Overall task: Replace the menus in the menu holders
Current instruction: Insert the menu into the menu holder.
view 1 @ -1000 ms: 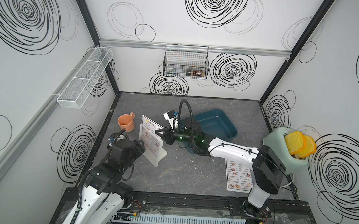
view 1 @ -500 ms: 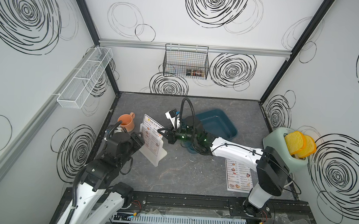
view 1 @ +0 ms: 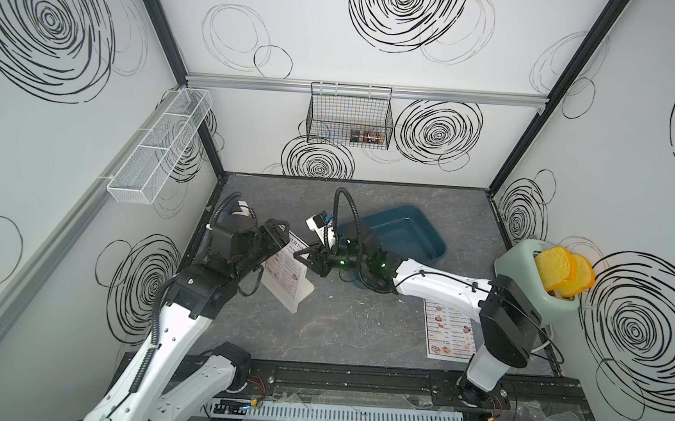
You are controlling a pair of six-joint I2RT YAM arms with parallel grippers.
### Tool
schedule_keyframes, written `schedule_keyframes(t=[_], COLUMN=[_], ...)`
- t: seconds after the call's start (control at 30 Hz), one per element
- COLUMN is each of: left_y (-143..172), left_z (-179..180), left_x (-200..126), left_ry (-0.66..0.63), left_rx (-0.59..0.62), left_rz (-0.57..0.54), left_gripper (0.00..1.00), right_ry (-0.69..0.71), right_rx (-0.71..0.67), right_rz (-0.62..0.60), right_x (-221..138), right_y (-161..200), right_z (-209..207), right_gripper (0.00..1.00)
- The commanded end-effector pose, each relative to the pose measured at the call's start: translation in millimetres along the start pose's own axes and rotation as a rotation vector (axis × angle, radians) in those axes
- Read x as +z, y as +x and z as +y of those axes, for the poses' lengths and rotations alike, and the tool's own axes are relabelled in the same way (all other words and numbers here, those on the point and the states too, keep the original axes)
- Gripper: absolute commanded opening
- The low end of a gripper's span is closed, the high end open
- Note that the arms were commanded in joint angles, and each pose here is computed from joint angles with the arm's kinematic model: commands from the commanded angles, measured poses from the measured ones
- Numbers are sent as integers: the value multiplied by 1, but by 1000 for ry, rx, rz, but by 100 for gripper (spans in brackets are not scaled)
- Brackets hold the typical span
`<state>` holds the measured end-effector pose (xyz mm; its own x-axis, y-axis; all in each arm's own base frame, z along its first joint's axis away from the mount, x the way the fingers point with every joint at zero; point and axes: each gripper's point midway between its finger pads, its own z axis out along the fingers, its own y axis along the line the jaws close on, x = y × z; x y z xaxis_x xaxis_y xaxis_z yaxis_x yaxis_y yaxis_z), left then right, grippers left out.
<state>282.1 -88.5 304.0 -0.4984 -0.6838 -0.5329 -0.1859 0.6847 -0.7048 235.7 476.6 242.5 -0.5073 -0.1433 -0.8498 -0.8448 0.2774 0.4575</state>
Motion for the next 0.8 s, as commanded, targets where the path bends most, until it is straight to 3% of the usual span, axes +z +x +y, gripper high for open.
schedule_keyframes(t=[0.0,0.43,0.6,0.77], left_y=[-12,-3,6,3], left_z=[-35,-35,-10,4], left_x=[5,46,58,54], left_ry=[134,85,-76,-161], left_rx=[4,15,31,64], left_rz=[-4,108,182,175], left_gripper=[63,37,36,37], right_ry=[-17,-15,-1,14], right_rx=[-40,-69,-96,-127], right_rz=[-32,-37,-37,-32], right_x=[-7,-10,-11,-10], right_y=[-17,-18,-18,-17], right_z=[10,12,12,13], right_gripper=[27,28,28,29])
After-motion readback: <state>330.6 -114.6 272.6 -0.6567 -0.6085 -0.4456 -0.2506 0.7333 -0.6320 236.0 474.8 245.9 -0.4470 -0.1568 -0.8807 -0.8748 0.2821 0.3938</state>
